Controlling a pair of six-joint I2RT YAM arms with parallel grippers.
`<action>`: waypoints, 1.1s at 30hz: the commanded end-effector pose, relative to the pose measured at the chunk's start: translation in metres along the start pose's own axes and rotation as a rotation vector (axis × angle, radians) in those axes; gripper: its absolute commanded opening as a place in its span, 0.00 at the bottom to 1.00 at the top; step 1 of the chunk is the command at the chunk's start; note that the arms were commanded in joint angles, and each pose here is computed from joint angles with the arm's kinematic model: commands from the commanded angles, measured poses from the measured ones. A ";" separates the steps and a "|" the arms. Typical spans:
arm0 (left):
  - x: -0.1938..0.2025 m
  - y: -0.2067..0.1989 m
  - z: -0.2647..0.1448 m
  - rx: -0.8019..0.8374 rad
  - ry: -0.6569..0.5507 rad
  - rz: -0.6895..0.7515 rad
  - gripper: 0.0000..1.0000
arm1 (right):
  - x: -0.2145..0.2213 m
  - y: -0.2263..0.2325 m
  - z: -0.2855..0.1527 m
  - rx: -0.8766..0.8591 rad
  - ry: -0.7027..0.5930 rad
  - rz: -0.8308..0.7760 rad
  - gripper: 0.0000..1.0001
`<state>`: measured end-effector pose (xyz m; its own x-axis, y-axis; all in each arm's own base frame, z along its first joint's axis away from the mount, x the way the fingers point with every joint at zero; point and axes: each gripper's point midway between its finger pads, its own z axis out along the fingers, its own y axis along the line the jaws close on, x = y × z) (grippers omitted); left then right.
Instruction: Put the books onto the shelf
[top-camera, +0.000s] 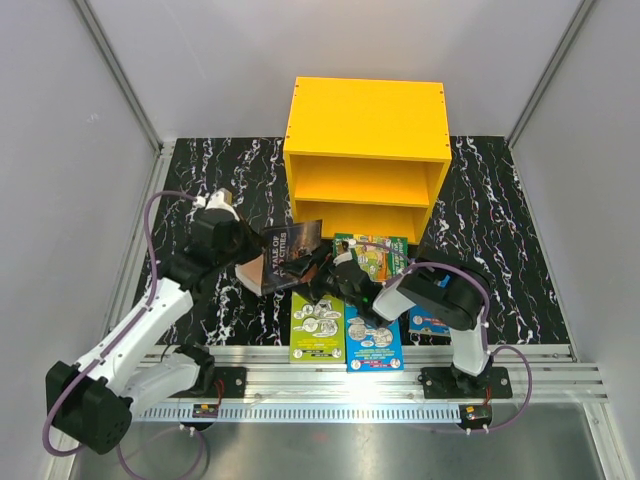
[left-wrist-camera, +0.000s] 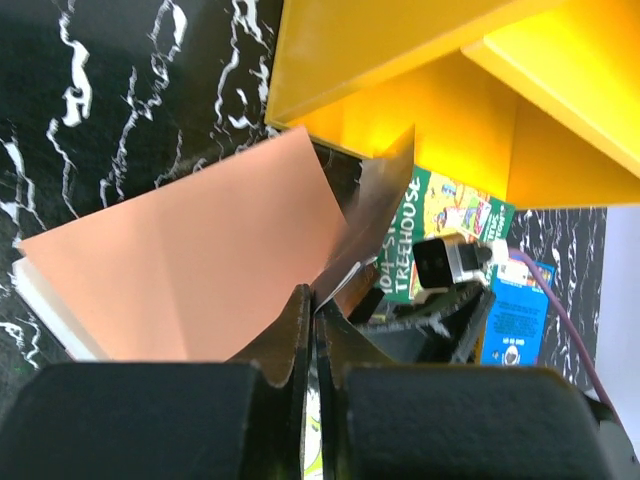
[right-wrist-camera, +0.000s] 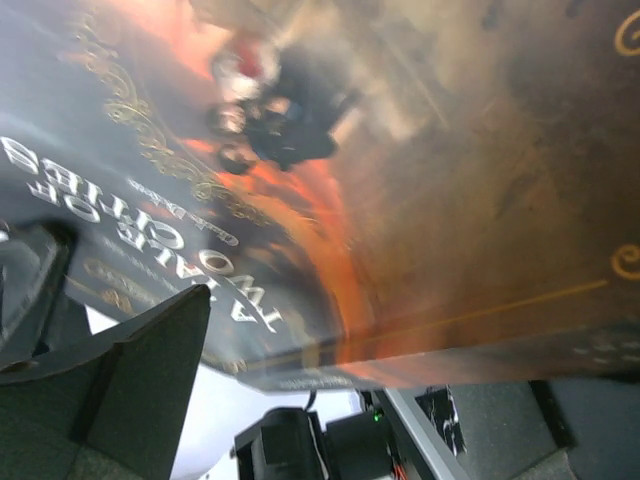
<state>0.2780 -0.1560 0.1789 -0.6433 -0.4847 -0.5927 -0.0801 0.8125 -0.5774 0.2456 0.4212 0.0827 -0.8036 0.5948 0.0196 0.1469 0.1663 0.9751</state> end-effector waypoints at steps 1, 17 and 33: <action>0.020 -0.030 -0.010 0.141 0.077 -0.042 0.03 | -0.013 -0.043 0.007 0.123 -0.068 0.001 0.94; 0.050 0.016 -0.012 0.011 0.130 0.016 0.86 | 0.010 -0.026 -0.006 0.120 0.011 -0.146 0.00; -0.013 0.042 -0.071 -0.178 -0.128 0.111 0.99 | 0.020 0.198 -0.152 -0.072 -0.219 -0.771 0.00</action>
<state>0.2301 -0.1111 0.1876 -0.6107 -0.4270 -0.6669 -0.1297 0.8847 -0.4478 0.1378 0.3757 0.1901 -0.7559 0.2918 -0.5861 -0.3486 0.5784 0.7375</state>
